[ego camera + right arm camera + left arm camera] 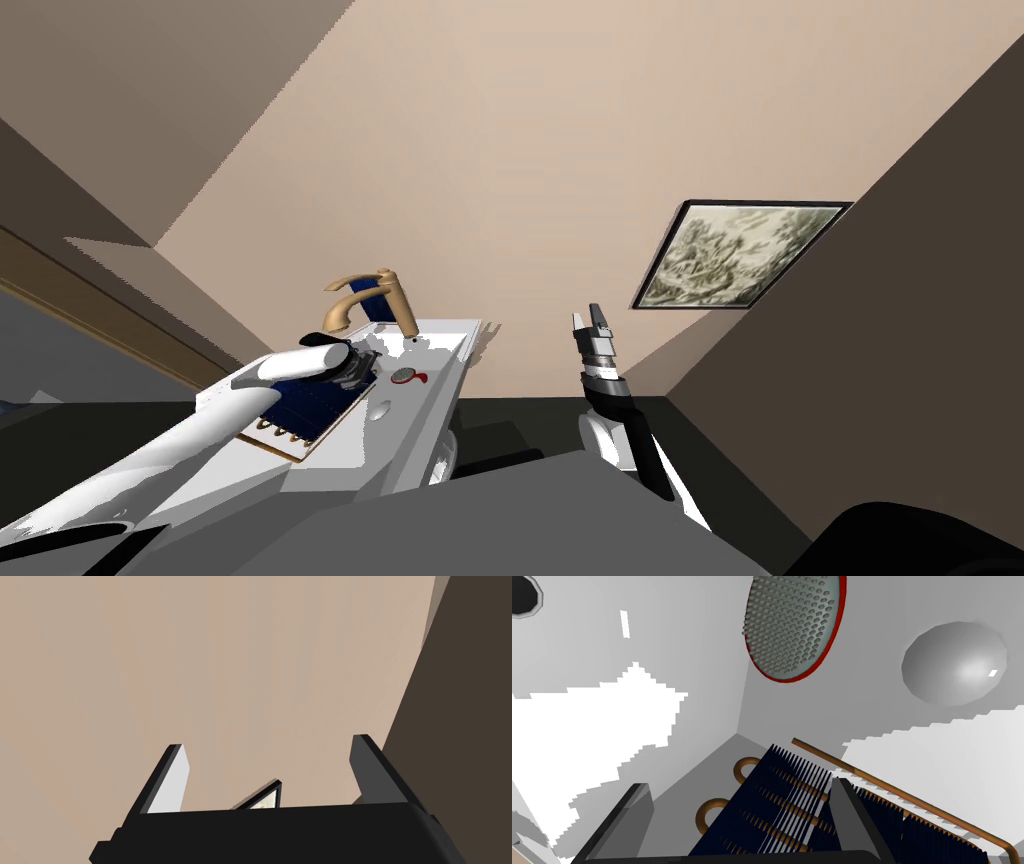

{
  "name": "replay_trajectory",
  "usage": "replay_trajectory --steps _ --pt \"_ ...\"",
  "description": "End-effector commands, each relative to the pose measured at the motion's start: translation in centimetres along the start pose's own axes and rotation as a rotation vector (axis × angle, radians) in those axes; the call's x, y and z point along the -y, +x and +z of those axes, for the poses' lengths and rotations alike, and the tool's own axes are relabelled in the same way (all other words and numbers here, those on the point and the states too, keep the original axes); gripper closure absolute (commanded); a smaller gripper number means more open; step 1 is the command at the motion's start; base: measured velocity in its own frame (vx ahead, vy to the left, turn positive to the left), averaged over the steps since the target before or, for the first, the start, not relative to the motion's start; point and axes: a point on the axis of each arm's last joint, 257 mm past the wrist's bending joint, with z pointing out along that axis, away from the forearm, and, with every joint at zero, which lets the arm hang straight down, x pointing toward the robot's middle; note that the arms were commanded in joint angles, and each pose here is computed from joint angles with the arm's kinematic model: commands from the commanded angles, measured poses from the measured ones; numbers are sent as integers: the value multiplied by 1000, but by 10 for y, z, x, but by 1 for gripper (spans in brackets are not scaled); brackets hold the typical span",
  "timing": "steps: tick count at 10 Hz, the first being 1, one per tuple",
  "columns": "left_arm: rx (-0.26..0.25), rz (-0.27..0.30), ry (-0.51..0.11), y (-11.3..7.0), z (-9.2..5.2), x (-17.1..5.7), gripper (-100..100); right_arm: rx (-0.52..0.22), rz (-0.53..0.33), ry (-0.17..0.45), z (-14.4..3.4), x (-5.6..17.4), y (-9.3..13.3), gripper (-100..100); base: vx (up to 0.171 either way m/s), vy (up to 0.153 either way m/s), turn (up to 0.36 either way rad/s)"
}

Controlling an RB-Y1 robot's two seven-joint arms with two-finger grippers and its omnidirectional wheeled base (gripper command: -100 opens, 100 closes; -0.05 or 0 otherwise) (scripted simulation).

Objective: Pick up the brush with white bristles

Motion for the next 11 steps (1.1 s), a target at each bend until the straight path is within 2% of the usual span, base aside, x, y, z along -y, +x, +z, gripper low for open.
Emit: replay_trajectory --steps 1,4,7,10,11 --pt "22 -1 39 -6 -16 24 -100 0 0 0 0 0 0 0 -111 212 -98" --pt "49 -2 88 -13 -38 54 -100 0 0 0 0 0 0 0 -84 129 -80" --pt "49 -2 88 -13 -38 54 -100 0 0 0 0 0 0 0 -8 49 4" --pt "69 -3 123 -17 -56 77 -100 0 0 0 0 0 0 0 -33 87 -46" --pt "69 -3 123 -17 -56 77 -100 0 0 0 0 0 0 0 -50 84 -54"
